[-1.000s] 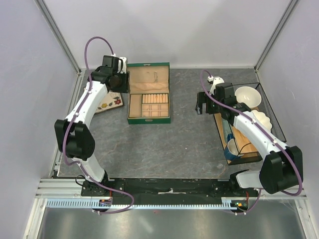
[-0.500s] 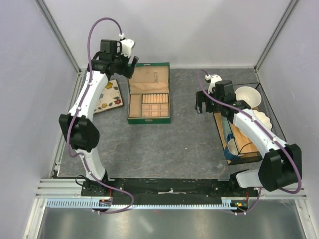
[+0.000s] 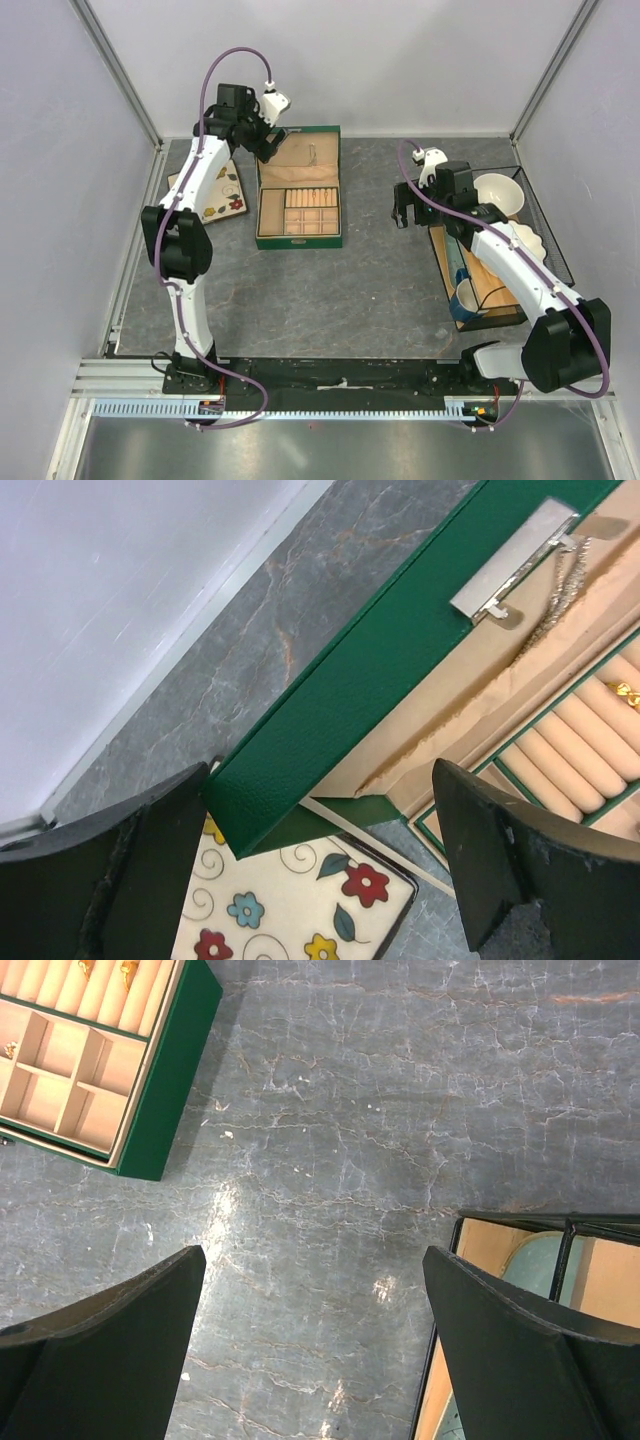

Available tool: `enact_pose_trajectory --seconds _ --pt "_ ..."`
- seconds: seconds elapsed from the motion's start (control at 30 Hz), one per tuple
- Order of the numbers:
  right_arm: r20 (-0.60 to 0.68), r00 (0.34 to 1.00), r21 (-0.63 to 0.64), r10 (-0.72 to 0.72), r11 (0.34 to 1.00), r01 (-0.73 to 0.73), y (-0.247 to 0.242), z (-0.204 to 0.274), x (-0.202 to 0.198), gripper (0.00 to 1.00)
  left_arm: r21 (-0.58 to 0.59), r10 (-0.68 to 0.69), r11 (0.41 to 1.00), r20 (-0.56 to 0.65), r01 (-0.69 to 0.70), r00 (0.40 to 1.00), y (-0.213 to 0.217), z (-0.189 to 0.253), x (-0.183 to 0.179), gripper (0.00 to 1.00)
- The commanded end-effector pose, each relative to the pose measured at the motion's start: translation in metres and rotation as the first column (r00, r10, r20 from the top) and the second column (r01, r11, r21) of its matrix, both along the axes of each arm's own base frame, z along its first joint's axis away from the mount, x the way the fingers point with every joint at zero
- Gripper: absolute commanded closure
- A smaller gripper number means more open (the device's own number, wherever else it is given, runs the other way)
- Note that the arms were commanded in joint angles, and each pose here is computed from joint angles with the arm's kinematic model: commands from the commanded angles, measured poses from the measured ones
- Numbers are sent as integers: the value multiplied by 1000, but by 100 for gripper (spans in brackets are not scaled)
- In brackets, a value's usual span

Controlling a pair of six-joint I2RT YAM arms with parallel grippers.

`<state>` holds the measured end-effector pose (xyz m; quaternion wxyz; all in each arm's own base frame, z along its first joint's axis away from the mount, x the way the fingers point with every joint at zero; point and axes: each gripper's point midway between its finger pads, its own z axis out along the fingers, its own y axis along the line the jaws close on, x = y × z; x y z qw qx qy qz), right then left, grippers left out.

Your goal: Organize the mixed jewelry

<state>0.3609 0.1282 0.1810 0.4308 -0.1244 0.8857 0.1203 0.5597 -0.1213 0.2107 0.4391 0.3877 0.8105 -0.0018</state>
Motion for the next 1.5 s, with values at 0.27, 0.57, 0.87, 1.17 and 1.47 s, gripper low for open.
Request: enact_pose_trajectory --seconds 0.27,0.57,0.87,1.17,1.47 --pt "12 1000 -6 7 1000 -7 -3 -2 -4 2 -127 -260 956 57 265 964 -30 45 -74 5" --pt "28 1000 1 10 1000 -10 -3 1 -7 2 -159 -251 956 1 248 968 -21 26 -136 5" --pt "28 1000 4 11 1000 -11 -2 0 -7 2 -229 -296 932 -37 280 955 -23 3 -200 5" --pt "19 1000 2 10 1000 -10 -1 -4 -3 2 -238 -191 953 3 186 982 -46 -5 -162 5" --pt "35 999 -26 1 1000 0 -8 -3 -6 2 -114 -116 986 63 123 991 -68 -49 -132 5"
